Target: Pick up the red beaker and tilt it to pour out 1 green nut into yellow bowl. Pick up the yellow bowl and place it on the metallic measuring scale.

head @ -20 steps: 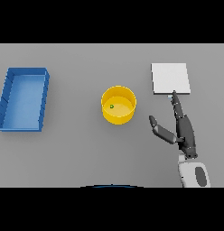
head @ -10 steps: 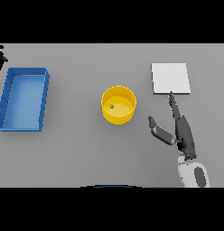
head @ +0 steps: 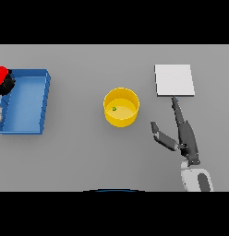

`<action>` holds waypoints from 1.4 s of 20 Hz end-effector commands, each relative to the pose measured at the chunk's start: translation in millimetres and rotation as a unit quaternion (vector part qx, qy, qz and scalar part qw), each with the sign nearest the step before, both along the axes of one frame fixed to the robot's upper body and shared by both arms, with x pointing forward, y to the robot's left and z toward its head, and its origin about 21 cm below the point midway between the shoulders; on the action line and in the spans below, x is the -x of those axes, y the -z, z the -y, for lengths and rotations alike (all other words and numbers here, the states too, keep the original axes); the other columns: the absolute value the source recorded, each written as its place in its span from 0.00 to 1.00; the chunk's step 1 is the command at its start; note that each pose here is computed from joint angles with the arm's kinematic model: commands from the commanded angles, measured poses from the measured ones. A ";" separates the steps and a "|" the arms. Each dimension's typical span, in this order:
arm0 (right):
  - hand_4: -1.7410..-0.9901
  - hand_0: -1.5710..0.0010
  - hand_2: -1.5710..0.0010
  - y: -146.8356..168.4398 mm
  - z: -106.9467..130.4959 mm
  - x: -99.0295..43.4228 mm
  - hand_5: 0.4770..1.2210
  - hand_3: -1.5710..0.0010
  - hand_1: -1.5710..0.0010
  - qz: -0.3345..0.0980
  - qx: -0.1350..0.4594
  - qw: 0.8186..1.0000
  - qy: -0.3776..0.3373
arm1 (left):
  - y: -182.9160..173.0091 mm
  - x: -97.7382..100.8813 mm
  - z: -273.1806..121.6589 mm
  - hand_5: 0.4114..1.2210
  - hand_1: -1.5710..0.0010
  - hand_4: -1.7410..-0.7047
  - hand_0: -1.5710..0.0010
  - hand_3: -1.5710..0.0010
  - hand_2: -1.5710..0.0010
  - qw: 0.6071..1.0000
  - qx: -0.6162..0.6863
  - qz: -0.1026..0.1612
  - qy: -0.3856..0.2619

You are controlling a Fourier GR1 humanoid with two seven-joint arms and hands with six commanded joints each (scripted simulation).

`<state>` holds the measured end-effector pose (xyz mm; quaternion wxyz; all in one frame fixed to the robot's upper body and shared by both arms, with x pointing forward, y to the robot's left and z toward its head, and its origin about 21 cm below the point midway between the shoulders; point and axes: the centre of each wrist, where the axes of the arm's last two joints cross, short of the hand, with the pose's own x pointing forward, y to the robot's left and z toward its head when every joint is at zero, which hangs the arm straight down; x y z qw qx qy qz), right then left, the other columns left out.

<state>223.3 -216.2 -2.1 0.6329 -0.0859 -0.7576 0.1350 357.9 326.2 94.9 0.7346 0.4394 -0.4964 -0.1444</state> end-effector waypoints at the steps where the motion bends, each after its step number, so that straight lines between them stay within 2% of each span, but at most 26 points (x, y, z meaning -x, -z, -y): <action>1: 0.72 1.00 1.00 0.1 -0.8 1.1 0.26 1.00 1.00 0.000 0.000 1.000 0.004 | 0.9 2.7 -2.0 0.61 0.00 0.07 0.00 0.01 0.00 1.000 -0.008 -0.011 0.002; 2: 0.72 1.00 1.00 -0.5 3.6 -0.7 0.25 1.00 1.00 -0.006 0.004 1.000 0.010 | 0.2 5.2 -3.0 0.56 0.00 0.20 0.00 0.04 0.00 0.999 -0.009 -0.030 0.012; 3: 0.73 1.00 1.00 -1.5 4.2 0.6 0.25 1.00 1.00 -0.006 0.002 1.000 0.008 | -1.6 8.5 -2.9 0.52 0.08 0.35 0.00 0.13 0.09 0.998 -0.005 -0.047 0.033; 4: 0.74 1.00 1.00 -2.9 4.1 -1.2 0.25 1.00 1.00 -0.008 -0.001 1.000 0.008 | -3.6 11.4 -2.7 0.48 0.25 0.49 0.07 0.28 0.24 0.997 0.007 -0.062 0.052; 6: 0.74 1.00 1.00 -0.9 2.4 4.1 0.25 1.00 1.00 -0.004 0.002 1.000 0.007 | -10.8 13.2 -4.0 0.43 0.52 0.68 0.41 0.54 0.51 0.992 0.015 -0.101 0.069; 7: 0.75 1.00 1.00 -1.7 2.4 4.8 0.25 1.00 1.00 -0.005 0.006 1.000 0.008 | -12.8 15.4 -4.9 0.41 0.62 0.75 0.52 0.63 0.61 0.990 0.015 -0.112 0.080; 9: 0.74 1.00 1.00 -1.3 5.2 5.0 0.26 1.00 1.00 -0.011 0.008 1.000 0.012 | -14.5 18.3 -7.0 0.37 0.75 0.83 0.70 0.76 0.75 0.988 0.012 -0.125 0.094; 12: 0.74 1.00 1.00 -2.1 -0.5 2.6 0.25 1.00 1.00 -0.011 0.005 1.000 0.008 | -15.3 16.7 -10.1 0.34 0.87 0.89 0.84 0.88 0.87 0.987 0.027 -0.129 0.097; 14: 0.74 1.00 1.00 -3.6 -0.4 0.1 0.25 1.00 1.00 -0.020 0.001 1.000 0.011 | -17.9 11.9 -7.4 0.33 0.92 0.91 0.90 0.92 0.92 0.988 0.026 -0.115 0.100; 18: 0.72 1.00 1.00 -6.9 -2.7 -2.2 0.25 1.00 1.00 -0.017 0.041 0.999 0.016 | -18.9 8.6 -8.2 0.32 0.97 0.92 0.96 0.97 0.97 0.990 0.037 -0.084 0.108; 19: 0.72 1.00 1.00 -6.9 -4.2 2.2 0.25 1.00 1.00 -0.016 0.049 0.999 0.006 | -16.4 8.0 -9.4 0.32 0.97 0.92 0.97 0.97 0.97 0.990 0.039 -0.080 0.109; 21: 0.77 1.00 1.00 -9.0 -6.0 -7.2 0.29 1.00 1.00 -0.013 0.058 0.998 -0.032 | -19.1 7.3 -9.1 0.33 0.98 0.93 0.98 0.98 0.98 0.991 0.040 -0.069 0.110; 25: 0.68 1.00 1.00 -30.0 -3.2 -30.7 0.31 1.00 1.00 0.004 0.142 0.985 -0.101 | -17.9 4.6 -1.7 0.36 0.99 0.92 0.99 0.99 0.99 0.990 0.044 -0.072 0.115; 28: 0.62 1.00 1.00 -45.8 -10.3 -43.7 0.28 1.00 1.00 0.006 0.239 0.961 -0.140 | -13.9 8.7 -6.6 0.37 1.00 0.91 1.00 1.00 1.00 0.990 0.045 -0.074 0.111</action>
